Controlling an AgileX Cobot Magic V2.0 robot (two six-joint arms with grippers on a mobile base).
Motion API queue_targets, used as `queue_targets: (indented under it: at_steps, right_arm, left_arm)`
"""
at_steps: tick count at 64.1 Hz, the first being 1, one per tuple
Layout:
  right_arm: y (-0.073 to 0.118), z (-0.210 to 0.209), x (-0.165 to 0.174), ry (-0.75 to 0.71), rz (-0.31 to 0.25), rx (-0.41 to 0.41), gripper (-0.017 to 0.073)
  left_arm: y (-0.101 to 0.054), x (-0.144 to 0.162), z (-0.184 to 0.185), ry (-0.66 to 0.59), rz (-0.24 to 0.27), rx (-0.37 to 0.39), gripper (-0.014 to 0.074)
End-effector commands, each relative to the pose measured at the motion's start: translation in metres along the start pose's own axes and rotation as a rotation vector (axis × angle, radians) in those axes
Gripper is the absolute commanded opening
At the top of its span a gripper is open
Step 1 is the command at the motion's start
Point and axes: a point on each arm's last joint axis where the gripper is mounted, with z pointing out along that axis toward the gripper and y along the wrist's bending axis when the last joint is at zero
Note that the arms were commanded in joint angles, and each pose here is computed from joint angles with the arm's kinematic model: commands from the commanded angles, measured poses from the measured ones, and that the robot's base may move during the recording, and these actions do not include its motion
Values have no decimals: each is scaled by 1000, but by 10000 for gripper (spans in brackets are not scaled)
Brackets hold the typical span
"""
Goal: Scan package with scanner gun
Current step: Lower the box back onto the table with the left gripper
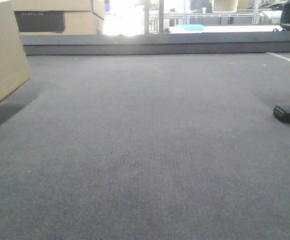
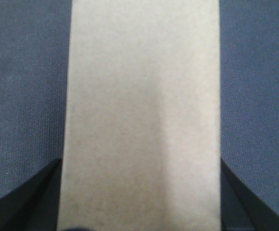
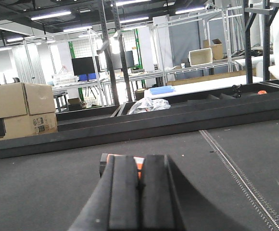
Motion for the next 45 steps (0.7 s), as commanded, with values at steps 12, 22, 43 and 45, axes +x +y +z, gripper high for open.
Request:
queue_targets:
  at_steps: [12, 22, 43, 45]
  right_arm:
    - [0, -1, -3, -26, -6, -2, -169]
    - [0, -1, -3, -26, -6, -2, -169]
    - [0, -1, -3, -26, -6, -2, -169]
    - [0, -1, -3, -26, -6, -2, -169]
  left_arm:
    - [1, -2, 10, 3, -67, -2, 358]
    - [1, -2, 18, 25, -63, -5, 487]
    - [3, -13, 10, 6, -57, -12, 571]
    - [3, -16, 6, 7, -57, -12, 571]
